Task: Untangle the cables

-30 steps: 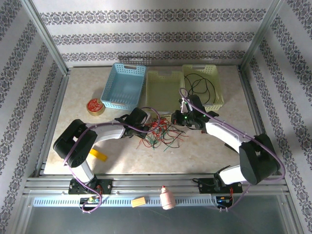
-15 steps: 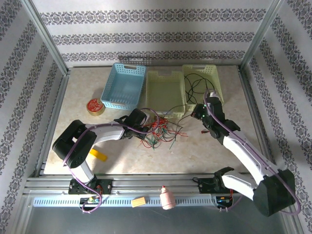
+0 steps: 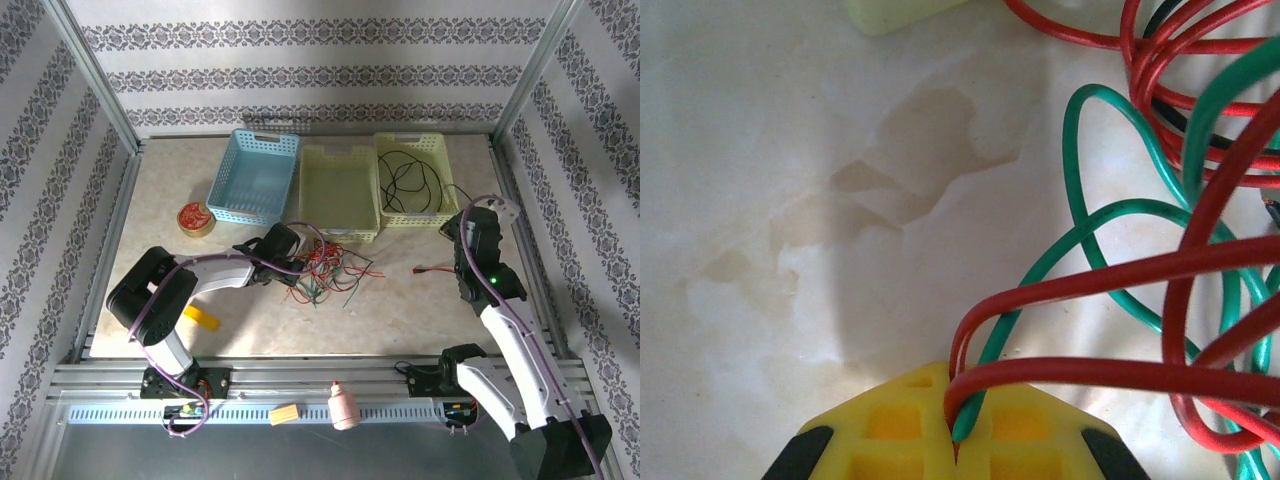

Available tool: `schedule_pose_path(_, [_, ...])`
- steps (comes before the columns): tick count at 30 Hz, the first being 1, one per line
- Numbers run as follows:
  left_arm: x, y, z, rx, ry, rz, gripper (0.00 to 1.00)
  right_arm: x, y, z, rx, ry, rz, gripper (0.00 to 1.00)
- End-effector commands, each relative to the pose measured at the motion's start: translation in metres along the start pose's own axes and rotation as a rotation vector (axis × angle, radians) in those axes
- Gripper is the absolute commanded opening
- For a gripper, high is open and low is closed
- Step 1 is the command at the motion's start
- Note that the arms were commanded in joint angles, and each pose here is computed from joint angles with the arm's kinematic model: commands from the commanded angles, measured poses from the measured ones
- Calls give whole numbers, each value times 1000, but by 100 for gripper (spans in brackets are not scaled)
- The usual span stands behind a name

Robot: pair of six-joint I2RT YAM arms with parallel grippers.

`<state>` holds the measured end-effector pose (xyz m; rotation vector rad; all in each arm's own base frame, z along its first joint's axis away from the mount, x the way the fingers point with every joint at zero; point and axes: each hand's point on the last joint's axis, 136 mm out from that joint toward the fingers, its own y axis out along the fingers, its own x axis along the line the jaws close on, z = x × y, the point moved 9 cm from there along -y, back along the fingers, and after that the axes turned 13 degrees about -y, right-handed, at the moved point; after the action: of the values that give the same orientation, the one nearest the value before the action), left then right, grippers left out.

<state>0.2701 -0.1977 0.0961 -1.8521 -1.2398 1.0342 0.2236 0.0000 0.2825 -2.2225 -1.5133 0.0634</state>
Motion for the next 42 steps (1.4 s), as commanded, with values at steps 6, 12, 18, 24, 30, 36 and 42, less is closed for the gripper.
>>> schedule_pose_path(6, [9, 0, 8, 19, -33, -31, 0, 36, -15, -65, -137, -93, -189, 0])
schedule_pose_path(12, [8, -1, 5, 8, -25, -24, 0, 73, 13, -95, -166, -171, -176, 0])
schedule_pose_path(18, [6, -4, 3, 5, -37, -10, 0, 104, 67, -112, -166, -158, -101, 0])
schedule_pose_path(24, [5, -10, 2, -2, -32, -12, 0, 120, 121, -96, -92, -146, -44, 0])
schedule_pose_path(30, [6, -8, 4, -2, -40, -8, 0, 125, 169, -60, 40, -180, 40, 0])
schedule_pose_path(36, [3, -11, 0, -2, -23, -3, 0, 123, 196, -27, 194, -94, -35, 50])
schedule_pose_path(42, [3, -15, 0, -11, -16, 6, 0, 125, 159, -27, 179, -169, -107, 57])
